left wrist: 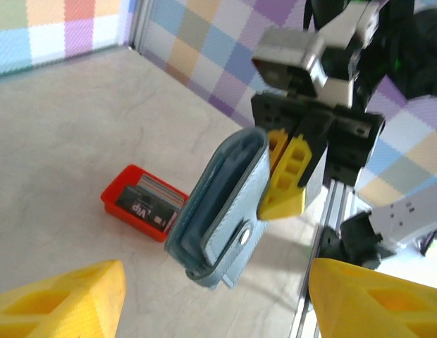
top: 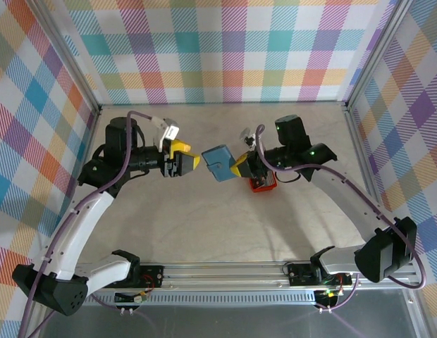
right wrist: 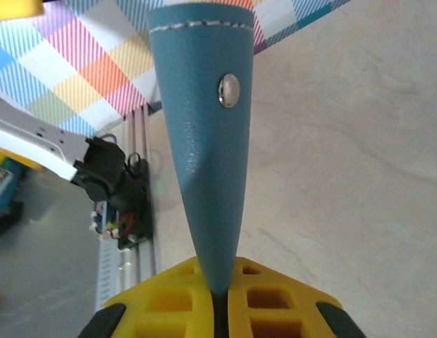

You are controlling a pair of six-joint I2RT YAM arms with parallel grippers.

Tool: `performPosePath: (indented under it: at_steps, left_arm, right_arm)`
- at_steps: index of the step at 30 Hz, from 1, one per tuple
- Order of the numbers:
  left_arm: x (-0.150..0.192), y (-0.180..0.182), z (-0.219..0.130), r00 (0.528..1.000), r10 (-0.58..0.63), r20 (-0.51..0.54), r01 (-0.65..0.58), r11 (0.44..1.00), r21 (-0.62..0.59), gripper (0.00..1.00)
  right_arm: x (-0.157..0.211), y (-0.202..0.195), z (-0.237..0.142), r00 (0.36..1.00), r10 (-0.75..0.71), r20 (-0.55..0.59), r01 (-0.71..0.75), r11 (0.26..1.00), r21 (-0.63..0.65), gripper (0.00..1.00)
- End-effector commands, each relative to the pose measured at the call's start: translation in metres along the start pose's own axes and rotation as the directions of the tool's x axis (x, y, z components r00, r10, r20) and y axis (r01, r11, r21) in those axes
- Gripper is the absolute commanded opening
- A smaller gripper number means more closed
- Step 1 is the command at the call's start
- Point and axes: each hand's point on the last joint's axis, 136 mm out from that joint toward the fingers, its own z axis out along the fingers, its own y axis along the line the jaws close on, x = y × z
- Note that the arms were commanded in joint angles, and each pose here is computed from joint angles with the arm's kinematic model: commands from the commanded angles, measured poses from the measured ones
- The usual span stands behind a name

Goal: Put the credit cards into the card holder

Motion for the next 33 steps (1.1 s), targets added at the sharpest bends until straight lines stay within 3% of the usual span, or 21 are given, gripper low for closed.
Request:
performPosePath:
  at_steps: [1,7,11,19,21,24,27,29,30,33]
  left_arm:
    - [0.021,-0.011,0.004,0.991,0.115,-0.069,-0.109,0.991,0.081,0.7]
    - [0.033,-0.028,0.016,0.97,0.232,-0.076,-0.219,0.965,0.142,0.77]
    - [0.047,-0.028,0.023,0.961,0.243,-0.128,-0.222,0.961,0.164,0.77]
    - [0.063,-0.031,0.035,0.953,0.244,-0.179,-0.204,0.955,0.214,0.65]
    - [0.064,-0.032,0.036,0.953,0.248,-0.173,-0.207,0.953,0.222,0.56]
    - [0.064,-0.036,0.036,0.955,0.249,-0.162,-0.205,0.948,0.244,0.23]
    - [0.065,-0.035,0.033,0.956,0.253,-0.151,-0.216,0.95,0.226,0.04]
    - [0.06,-0.03,0.03,0.976,0.183,-0.117,-0.16,0.969,0.187,0.01]
    - [0.054,-0.024,0.03,0.99,0.117,-0.077,-0.104,0.982,0.158,0.0]
    - [0.026,-0.002,0.029,0.99,-0.097,0.107,0.092,0.994,0.057,0.0]
  right_arm:
    - [0.015,0.01,0.003,0.982,-0.166,-0.088,0.166,0.986,-0.01,0.0]
    - [0.028,0.013,0.016,0.948,-0.236,-0.216,0.236,0.971,-0.024,0.0]
    - [0.023,0.024,0.021,0.935,-0.287,-0.209,0.28,0.958,-0.062,0.0]
    - [0.009,0.04,0.026,0.915,-0.359,-0.183,0.345,0.933,-0.106,0.0]
    - [0.007,0.044,0.028,0.914,-0.368,-0.169,0.352,0.929,-0.118,0.0]
    - [0.003,0.044,0.03,0.922,-0.357,-0.152,0.342,0.933,-0.117,0.0]
    - [-0.008,0.03,0.027,0.952,-0.285,-0.112,0.28,0.958,-0.057,0.3]
    - [-0.023,0.017,0.011,0.983,-0.185,0.007,0.185,0.982,-0.043,0.52]
    - [-0.031,0.006,-0.001,0.991,-0.111,0.075,0.113,0.993,-0.028,0.59]
    - [-0.041,-0.009,-0.031,0.972,0.051,0.227,-0.045,0.999,-0.03,0.65]
